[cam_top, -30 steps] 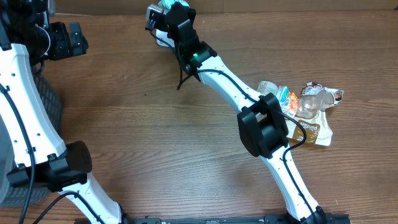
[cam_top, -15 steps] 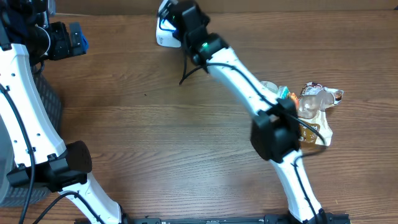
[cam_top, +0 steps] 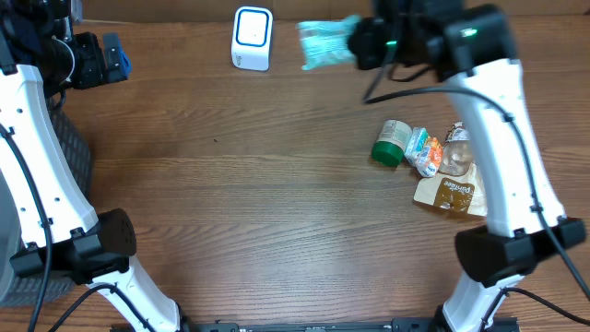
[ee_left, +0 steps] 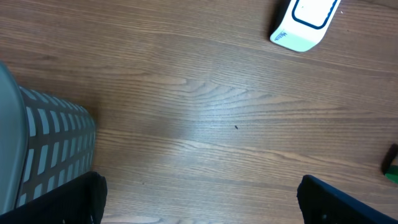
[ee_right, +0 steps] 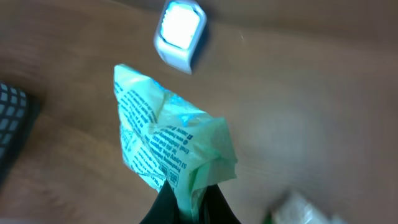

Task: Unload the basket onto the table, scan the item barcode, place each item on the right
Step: 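Carry the wipes pouch right and drop it beside the jar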

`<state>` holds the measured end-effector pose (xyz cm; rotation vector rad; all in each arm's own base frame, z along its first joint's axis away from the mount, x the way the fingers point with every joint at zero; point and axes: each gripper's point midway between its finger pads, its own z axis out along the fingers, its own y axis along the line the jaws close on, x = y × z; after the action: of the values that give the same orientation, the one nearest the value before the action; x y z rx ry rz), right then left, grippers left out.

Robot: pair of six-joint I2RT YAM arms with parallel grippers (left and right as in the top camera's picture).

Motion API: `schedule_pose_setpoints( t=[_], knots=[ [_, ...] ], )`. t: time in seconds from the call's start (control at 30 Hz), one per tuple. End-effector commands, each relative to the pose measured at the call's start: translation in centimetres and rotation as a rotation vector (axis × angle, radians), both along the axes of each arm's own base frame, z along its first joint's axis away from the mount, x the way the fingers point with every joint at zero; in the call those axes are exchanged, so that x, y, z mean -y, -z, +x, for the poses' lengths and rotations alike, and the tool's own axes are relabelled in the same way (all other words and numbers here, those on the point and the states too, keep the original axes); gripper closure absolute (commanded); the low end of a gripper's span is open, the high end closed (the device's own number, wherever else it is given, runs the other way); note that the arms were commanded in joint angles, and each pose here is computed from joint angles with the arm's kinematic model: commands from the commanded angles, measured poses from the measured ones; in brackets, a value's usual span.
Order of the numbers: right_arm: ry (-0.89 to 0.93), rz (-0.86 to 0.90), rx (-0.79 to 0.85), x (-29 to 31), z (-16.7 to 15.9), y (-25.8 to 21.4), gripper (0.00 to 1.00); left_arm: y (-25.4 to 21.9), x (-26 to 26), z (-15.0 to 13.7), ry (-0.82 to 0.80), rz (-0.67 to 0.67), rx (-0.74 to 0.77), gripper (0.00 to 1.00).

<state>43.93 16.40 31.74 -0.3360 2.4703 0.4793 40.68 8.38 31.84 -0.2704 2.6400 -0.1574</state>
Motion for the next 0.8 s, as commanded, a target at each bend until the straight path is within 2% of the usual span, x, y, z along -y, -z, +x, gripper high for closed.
schedule_pose_setpoints(
  t=[0.0, 0.27, 0.67, 0.7, 0.77],
  knots=[
    [0.130, 0.093, -0.092, 4.6, -1.2, -0.9, 0.96, -0.9, 0.2, -0.2, 0.014, 0.012, 0.025, 0.00],
    [0.486, -0.166, -0.369, 18.2, -3.2, 7.3, 0.96, -0.9, 0.2, -0.2, 0.014, 0.012, 0.025, 0.00],
    [0.698, -0.147, -0.620, 24.3, -6.4, 19.8, 0.96, -0.9, 0.2, -0.2, 0.014, 0.012, 0.025, 0.00],
    [0.708, -0.143, -0.626, 24.3, -6.5, 20.4, 0.91, -0.9, 0.2, -0.2, 0.014, 0.012, 0.025, 0.00],
    [0.712, -0.136, -0.640, 24.2, -6.7, 21.0, 0.57, -0.9, 0.2, -0.2, 0.014, 0.012, 0.025, 0.01]
  ],
)
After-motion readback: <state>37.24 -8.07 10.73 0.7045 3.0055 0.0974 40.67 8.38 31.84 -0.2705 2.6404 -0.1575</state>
